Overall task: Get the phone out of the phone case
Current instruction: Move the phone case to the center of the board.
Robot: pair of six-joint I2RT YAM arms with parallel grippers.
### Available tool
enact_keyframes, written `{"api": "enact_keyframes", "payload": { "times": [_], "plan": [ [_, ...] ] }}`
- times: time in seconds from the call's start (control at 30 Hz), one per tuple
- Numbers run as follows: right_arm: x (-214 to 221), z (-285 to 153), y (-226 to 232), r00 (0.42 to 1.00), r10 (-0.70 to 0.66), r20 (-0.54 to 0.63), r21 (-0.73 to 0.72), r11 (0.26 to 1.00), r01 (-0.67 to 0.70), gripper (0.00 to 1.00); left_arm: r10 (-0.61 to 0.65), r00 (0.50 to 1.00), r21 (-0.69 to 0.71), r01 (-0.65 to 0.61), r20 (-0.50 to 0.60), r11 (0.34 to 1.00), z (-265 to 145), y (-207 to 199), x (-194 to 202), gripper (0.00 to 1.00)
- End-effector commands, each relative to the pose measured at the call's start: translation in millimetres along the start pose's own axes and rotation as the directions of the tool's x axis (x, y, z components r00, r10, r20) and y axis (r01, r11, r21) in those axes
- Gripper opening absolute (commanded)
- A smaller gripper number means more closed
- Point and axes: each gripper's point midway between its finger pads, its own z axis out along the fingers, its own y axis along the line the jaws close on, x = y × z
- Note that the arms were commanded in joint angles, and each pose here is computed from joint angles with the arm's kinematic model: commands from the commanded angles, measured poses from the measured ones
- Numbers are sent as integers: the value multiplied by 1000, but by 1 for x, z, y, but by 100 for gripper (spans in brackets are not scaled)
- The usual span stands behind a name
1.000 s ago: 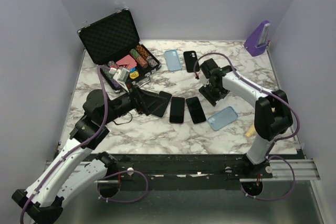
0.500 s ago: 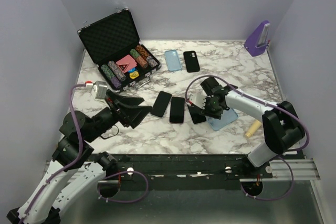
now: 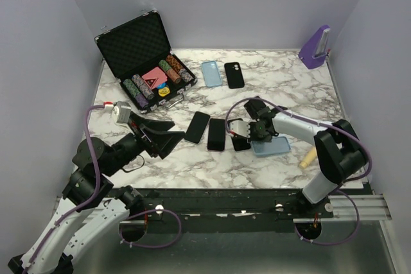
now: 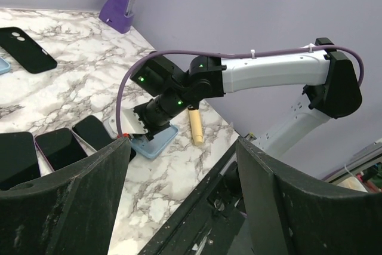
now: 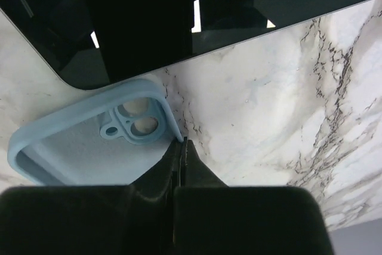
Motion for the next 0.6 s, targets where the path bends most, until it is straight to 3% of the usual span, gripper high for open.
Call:
{"api": "enact_keyframes", "payload": {
  "times": [0.0, 0.2, 0.33, 0.4, 0.47, 0.57],
  "plan": [
    [12, 7, -8, 999, -45, -29, 32, 998, 46, 0, 26, 999, -28, -25, 20, 999, -5, 4, -4, 80],
    [31, -24, -25, 998, -13, -54, 158, 987, 22, 0, 23, 1000, -24, -23, 12, 999, -3, 2, -5, 80],
    [52, -47, -41, 994, 94, -63, 284, 956, -72, 0, 10, 1000, -20, -10, 8, 1000, 2, 2, -5, 80],
    [50, -53, -52, 982, 189, 0, 308, 934, -180, 0, 4, 1000, -19, -4, 0, 1000, 4, 2, -4, 80],
    [48, -62, -82, 932, 343, 120, 361, 859, -363, 1, 3, 1000, -20, -3, -3, 1000, 7, 2, -4, 80],
    [42, -67, -128, 811, 531, 246, 336, 738, -585, 1, -5, 1000, -30, 4, -12, 1000, 10, 5, -2, 80]
  ]
}}
